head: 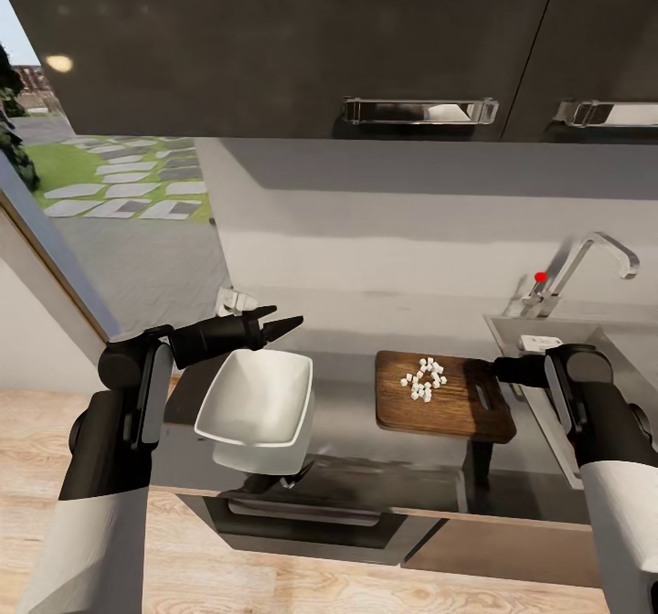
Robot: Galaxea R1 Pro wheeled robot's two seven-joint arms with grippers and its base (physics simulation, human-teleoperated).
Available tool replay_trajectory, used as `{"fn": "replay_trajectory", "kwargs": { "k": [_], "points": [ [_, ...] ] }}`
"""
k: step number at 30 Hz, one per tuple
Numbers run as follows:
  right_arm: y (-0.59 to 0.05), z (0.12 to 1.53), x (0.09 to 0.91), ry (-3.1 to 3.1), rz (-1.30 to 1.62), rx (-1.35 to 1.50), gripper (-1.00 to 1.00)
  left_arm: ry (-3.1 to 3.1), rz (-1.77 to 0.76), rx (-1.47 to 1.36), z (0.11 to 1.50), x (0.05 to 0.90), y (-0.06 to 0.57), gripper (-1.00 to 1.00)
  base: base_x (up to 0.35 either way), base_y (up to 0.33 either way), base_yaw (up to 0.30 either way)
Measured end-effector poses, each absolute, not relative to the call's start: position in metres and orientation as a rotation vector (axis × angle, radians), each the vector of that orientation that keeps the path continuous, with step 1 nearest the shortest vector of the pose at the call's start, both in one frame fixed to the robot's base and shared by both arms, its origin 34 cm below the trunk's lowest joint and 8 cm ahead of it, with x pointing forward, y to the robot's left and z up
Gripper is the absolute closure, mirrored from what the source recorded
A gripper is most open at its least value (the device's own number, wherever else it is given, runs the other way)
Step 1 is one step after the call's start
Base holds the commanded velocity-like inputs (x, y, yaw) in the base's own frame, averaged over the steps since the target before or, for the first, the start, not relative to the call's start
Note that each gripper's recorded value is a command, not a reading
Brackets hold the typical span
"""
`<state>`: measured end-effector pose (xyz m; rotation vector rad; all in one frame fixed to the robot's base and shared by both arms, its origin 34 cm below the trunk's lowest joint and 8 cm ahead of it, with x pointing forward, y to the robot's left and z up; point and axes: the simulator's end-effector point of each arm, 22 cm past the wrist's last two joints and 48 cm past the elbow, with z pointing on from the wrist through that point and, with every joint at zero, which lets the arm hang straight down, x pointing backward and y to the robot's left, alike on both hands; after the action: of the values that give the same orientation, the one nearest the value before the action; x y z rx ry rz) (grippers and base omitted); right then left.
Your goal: In the kitchen, take the Vidalia onion out of the sink, dice it on the chopping board with the paring knife, put the diced onion into the bowl on the countertop, then place both the paring knife and the chopping board into the sink.
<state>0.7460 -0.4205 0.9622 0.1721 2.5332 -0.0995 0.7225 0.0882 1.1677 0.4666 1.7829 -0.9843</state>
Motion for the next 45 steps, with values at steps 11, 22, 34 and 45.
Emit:
{"fn": "replay_trajectory", "kwargs": {
  "k": [11, 22, 34, 45],
  "points": [
    [-0.4201, 0.9627, 0.7463, 2.532, -0.099, 0.171, -1.00, 1.783, -0.985, 0.466, 1.1675, 0.7225, 0.0881, -1.00, 0.000, 0.000, 0.000],
    [-0.4198, 0.9626, 0.7463, 2.532, -0.101, 0.168, -1.00, 1.783, -0.985, 0.466, 1.1675, 0.7226, 0.0882, -1.00, 0.000, 0.000, 0.000],
    [-0.4199, 0.9626, 0.7464, 2.532, -0.101, 0.169, -1.00, 1.783, -0.985, 0.466, 1.1675, 0.7226, 0.0881, -1.00, -0.069, 0.000, 0.000],
    [-0.4200, 0.9602, 0.7462, 2.536, -0.101, 0.170, -1.00, 1.787, -0.986, 0.465, 1.1651, 0.7232, 0.0881, -1.00, -0.002, 0.000, 0.000]
  ]
}}
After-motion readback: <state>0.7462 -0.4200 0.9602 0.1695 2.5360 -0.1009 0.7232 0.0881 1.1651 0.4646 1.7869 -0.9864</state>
